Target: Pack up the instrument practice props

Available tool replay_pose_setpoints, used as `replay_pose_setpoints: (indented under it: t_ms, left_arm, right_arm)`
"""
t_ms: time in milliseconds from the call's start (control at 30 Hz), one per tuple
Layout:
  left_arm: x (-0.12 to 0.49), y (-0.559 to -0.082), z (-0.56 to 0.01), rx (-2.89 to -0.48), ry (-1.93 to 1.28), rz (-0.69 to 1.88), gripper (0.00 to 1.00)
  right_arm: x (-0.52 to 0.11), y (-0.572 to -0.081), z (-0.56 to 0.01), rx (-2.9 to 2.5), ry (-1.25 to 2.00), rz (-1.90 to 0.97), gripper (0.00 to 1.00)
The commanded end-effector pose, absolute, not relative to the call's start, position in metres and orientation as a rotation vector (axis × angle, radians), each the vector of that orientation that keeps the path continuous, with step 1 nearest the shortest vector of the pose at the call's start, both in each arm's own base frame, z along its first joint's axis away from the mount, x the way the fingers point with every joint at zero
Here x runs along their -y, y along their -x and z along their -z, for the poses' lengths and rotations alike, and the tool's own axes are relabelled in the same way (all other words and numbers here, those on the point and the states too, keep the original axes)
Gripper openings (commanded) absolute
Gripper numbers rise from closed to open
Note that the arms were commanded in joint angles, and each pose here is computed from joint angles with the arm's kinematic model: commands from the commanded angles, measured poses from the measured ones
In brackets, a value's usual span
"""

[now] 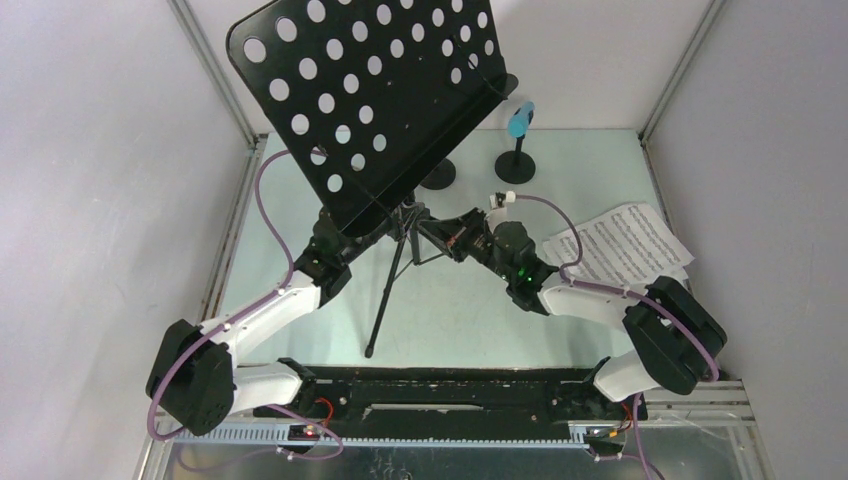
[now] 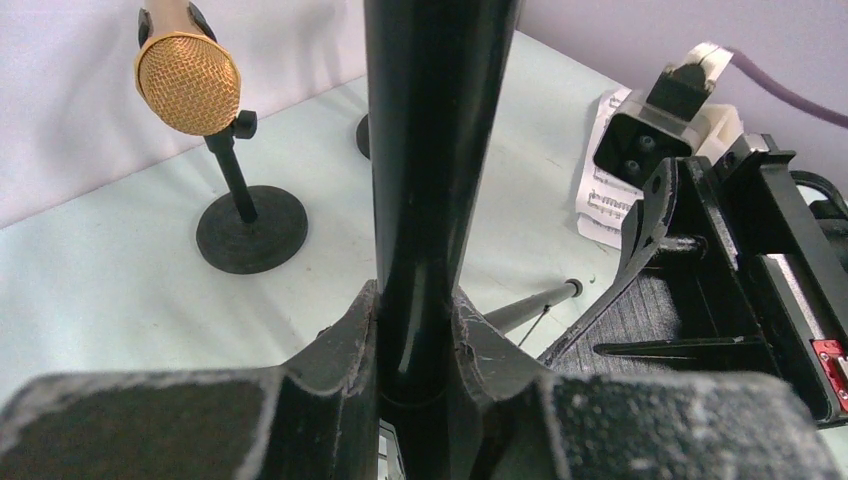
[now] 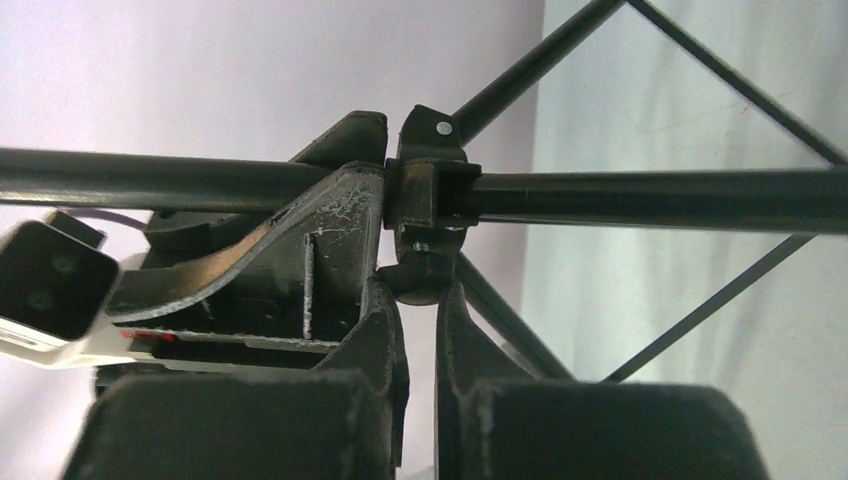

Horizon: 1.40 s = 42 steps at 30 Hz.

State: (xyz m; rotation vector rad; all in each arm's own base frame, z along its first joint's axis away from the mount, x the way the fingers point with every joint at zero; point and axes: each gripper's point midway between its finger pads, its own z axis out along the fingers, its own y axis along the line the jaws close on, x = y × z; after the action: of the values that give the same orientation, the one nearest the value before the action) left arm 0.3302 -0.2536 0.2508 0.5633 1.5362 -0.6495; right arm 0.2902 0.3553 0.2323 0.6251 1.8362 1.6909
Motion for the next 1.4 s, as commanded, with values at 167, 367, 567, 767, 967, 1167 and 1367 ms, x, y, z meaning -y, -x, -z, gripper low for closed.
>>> replay_pose_setpoints:
  t_ms: [167, 367, 567, 767, 967, 1167, 1367]
  left_arm:
    - [0.262, -0.305, -0.179, -1.784, -0.662, 0.713, 0.00]
    - [0.263, -0.304, -0.180, -1.779, -0.667, 0.719, 0.00]
    - [0.262, -0.304, -0.181, -1.779, -0.664, 0.716, 0.00]
    - [0.258, -0.307, -0.184, -1.770, -0.633, 0.698, 0.00]
    - [0.259, -0.308, -0.184, -1.776, -0.621, 0.702, 0.00]
    - [0.258, -0.309, -0.181, -1.783, -0.622, 0.695, 0.00]
    - [0.256, -0.308, -0.180, -1.793, -0.625, 0.678, 0.00]
  right_arm:
    - [-0.378, -0.298, -0.265, -1.771, 0.065, -1.354, 0.00]
    - [-0.378, -0.298, -0.253, -1.650, 0.486, -0.868, 0.00]
    - [-0.393, -0.278, -0.249, -1.359, 0.952, -0.362, 0.00]
    - [-0.379, -0.273, -0.267, -1.327, 0.900, -0.252, 0.00]
    - [-0.345, -0.266, -0.273, -1.532, 0.430, -0.650, 0.27]
    - [-0.345, -0.260, -0.294, -1.657, -0.068, -1.134, 0.49]
    - [-0.346, -0.275, -0.279, -1.809, -0.514, -1.482, 0.57]
